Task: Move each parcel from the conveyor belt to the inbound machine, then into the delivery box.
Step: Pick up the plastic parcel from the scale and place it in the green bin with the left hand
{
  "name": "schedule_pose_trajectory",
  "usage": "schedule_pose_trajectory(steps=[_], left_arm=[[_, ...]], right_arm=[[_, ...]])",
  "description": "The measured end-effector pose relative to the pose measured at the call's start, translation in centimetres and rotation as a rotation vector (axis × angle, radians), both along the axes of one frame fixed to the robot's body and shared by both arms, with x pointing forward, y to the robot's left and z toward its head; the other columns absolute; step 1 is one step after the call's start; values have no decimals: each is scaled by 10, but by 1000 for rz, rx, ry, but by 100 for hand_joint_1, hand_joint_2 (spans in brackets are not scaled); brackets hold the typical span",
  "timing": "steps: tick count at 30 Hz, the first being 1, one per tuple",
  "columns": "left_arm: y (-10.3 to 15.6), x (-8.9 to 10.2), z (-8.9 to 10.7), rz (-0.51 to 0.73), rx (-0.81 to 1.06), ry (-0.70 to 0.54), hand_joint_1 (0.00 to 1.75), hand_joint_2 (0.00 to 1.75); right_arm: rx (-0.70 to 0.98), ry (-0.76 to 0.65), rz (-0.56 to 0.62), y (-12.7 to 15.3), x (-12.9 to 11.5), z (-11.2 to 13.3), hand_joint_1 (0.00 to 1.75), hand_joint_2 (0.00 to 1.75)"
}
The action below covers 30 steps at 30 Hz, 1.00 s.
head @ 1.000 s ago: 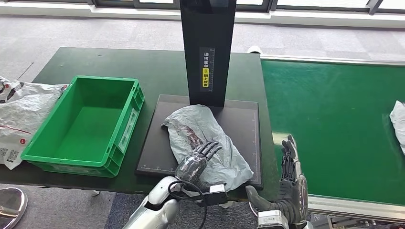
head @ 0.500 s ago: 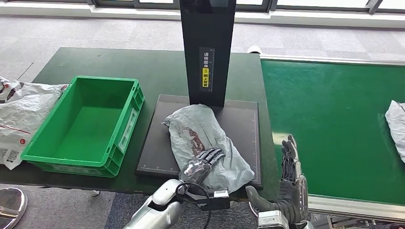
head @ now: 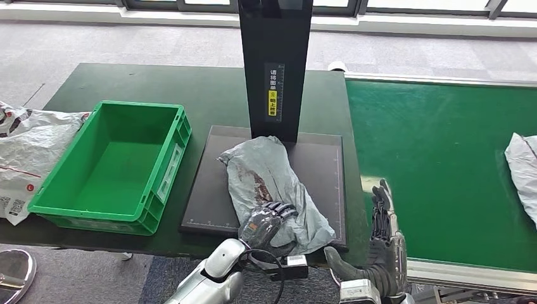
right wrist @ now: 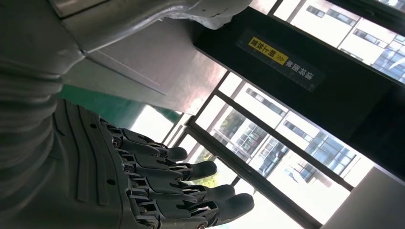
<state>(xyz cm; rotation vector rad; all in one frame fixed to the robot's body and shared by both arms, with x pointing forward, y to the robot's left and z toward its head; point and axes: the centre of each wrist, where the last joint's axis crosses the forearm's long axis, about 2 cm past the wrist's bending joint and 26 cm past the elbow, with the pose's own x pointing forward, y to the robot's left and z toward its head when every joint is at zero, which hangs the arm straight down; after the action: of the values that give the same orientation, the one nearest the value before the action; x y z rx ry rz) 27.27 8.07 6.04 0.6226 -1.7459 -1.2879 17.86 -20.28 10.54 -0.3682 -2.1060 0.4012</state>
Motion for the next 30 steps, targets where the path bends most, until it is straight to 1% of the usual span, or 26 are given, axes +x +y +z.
schedule_pose_trajectory(steps=[4,10,19,21,23,27,30], left_arm=[[-1,0,2,7,-8,-24,175,175],[-1,0,6,44,-51,-123,175,175],[5,-4,23,109,-167,-239,175,175],[8,-5,31,126,-199,-280,175,175],[14,-6,43,141,-230,-344,175,175],[31,-8,76,174,-273,-514,175,175],[46,-8,104,170,-286,-665,175,175]], right_arm=[[2,0,-1,1,0,0,0,175],[2,0,-5,2,0,1,0,175],[15,2,-18,2,-3,-1,0,175],[15,8,-18,2,-5,-2,0,175],[13,14,-17,2,-8,-4,0,175],[8,21,-15,2,-10,-5,0,175],[9,20,-15,2,-10,-5,0,175]])
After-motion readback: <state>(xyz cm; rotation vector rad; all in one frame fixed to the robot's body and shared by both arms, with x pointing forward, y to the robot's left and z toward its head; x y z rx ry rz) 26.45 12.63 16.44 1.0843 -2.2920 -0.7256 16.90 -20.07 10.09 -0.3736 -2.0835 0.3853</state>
